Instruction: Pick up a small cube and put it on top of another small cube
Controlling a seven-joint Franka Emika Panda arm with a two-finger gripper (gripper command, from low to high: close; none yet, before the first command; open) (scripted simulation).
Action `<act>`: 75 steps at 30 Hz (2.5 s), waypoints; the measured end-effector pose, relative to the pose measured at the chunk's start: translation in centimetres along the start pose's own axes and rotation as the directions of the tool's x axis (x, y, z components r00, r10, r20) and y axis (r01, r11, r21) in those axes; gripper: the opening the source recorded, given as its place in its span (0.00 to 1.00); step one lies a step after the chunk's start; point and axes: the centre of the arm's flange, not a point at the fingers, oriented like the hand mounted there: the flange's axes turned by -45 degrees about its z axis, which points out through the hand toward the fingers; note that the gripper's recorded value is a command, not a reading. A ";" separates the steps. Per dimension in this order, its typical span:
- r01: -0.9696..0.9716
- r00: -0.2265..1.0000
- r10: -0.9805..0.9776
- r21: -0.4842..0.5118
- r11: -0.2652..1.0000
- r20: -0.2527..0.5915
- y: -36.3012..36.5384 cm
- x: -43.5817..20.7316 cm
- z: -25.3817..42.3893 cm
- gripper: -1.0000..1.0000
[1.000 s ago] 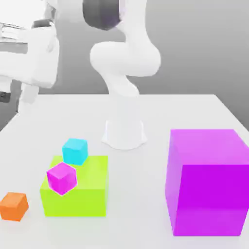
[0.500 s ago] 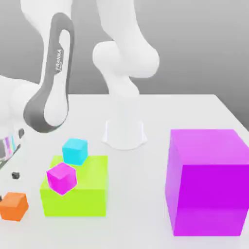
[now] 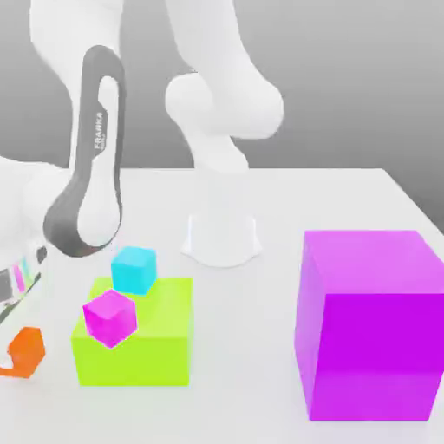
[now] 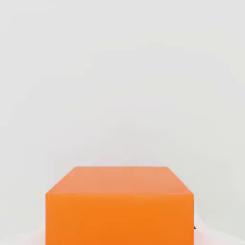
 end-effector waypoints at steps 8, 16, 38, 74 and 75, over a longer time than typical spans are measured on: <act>0.274 0.960 -0.271 -0.041 0.961 0.069 -6.4 -4.2 -1.2 0.00; 0.562 0.814 -0.555 0.009 0.827 0.172 -12.0 -16.0 -3.9 0.00; 0.900 -0.144 -0.932 0.436 0.018 0.334 -8.8 -56.5 -13.8 0.00; 0.865 0.499 -0.865 -0.029 0.501 -0.046 22.2 -51.3 -3.7 0.00; 0.864 0.501 -0.864 -0.034 0.503 -0.054 22.0 -51.2 -3.3 0.00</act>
